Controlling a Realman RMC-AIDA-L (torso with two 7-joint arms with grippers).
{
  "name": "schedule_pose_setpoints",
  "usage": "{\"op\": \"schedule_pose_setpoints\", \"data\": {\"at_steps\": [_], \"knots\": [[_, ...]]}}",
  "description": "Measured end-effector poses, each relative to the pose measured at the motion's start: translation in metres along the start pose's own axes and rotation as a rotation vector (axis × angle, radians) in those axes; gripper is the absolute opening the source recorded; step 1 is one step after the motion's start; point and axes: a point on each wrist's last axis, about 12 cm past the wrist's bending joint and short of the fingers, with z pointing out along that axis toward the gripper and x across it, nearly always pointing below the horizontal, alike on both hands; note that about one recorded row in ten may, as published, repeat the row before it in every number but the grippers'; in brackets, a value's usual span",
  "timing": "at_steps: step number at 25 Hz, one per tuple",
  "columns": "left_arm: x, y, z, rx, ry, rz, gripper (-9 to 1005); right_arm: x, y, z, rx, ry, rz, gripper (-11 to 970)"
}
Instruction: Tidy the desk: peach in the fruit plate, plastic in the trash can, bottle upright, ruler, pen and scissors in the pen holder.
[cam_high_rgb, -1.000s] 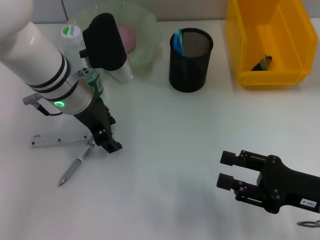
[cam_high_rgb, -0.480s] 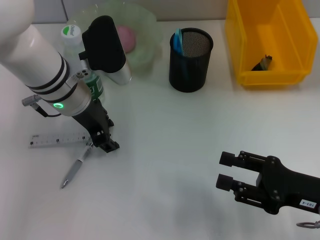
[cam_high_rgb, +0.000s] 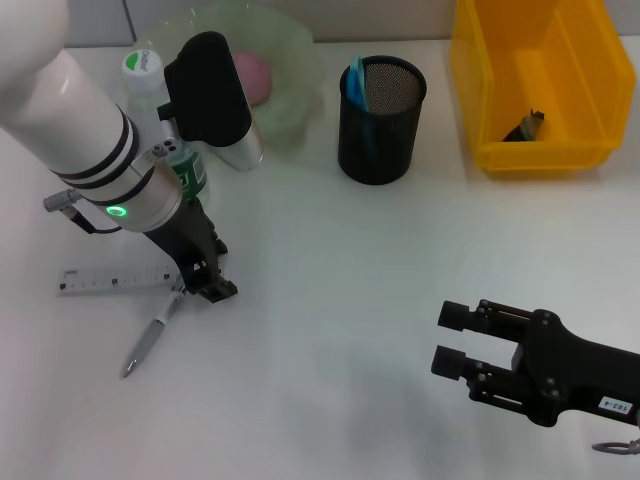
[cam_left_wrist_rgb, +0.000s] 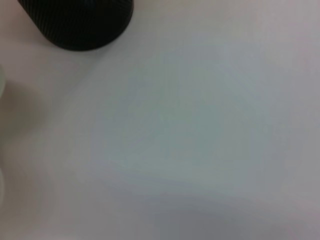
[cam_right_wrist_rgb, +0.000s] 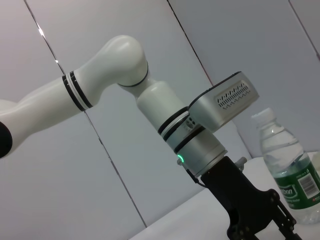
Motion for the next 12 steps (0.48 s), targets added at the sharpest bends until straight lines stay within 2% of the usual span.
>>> {"op": "schedule_pose_setpoints", "data": {"at_steps": [12], "knots": [[-0.0026, -0.0012, 0.0015, -0.008, 0.008, 0.019, 483, -0.0014, -0.0010, 0.0021, -0.006, 0.000, -0.001, 619]]}}
